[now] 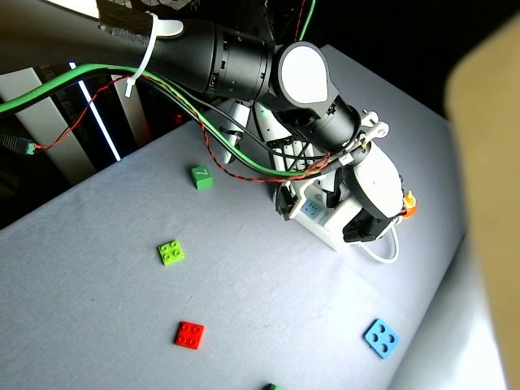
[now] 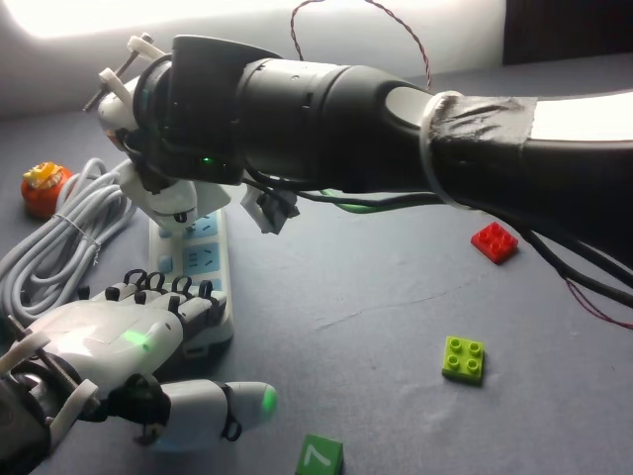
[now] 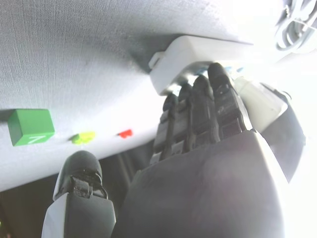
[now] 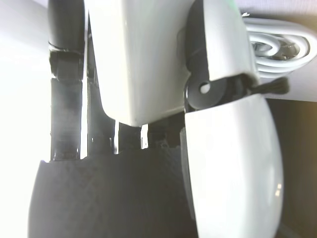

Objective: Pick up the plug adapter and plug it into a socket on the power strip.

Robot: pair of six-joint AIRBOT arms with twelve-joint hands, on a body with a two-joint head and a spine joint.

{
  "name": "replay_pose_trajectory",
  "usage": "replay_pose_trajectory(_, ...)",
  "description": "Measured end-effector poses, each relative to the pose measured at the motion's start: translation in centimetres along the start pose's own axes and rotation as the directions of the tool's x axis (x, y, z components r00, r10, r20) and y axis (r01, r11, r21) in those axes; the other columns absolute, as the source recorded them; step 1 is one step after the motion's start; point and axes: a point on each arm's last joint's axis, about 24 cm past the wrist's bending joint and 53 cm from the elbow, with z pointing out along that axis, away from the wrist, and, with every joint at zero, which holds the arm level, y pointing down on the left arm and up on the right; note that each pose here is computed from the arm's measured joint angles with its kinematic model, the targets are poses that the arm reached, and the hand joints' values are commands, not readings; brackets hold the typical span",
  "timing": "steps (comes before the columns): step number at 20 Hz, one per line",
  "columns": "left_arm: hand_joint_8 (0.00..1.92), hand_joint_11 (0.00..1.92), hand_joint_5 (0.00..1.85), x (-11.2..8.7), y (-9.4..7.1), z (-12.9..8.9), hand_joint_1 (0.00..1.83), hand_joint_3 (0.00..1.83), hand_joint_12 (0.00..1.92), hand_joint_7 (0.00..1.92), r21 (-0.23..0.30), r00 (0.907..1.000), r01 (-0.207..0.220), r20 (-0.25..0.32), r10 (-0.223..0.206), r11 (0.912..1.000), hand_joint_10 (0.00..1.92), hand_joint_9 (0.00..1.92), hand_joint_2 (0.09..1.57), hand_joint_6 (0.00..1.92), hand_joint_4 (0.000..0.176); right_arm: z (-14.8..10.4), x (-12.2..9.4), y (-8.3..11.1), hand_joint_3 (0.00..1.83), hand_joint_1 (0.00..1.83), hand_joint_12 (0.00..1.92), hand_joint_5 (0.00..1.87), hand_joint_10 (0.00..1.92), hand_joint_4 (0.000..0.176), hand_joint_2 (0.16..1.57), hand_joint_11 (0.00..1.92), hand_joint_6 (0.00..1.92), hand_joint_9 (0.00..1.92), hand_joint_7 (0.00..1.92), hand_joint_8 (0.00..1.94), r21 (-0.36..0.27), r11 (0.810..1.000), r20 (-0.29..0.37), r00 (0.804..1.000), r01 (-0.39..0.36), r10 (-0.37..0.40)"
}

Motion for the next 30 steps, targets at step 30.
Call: replay_pose_trajectory(30, 0.0, 0.0, 0.16, 0.2, -0.1, -0.2, 0.0, 0.0, 0.35, 0.18, 0.001, 1.0, 0.001, -0.005, -0.001, 1.0, 0.0, 0.17, 1.12, 0.0, 0.0, -0.8, -0.1, -2.2, 0.0, 1.24, 0.83, 1.0, 0.0, 0.002, 1.08, 0.95, 0.96, 1.28, 1.15, 0.72, -0.039, 0.999, 0.017, 0.999, -0.037, 0.038)
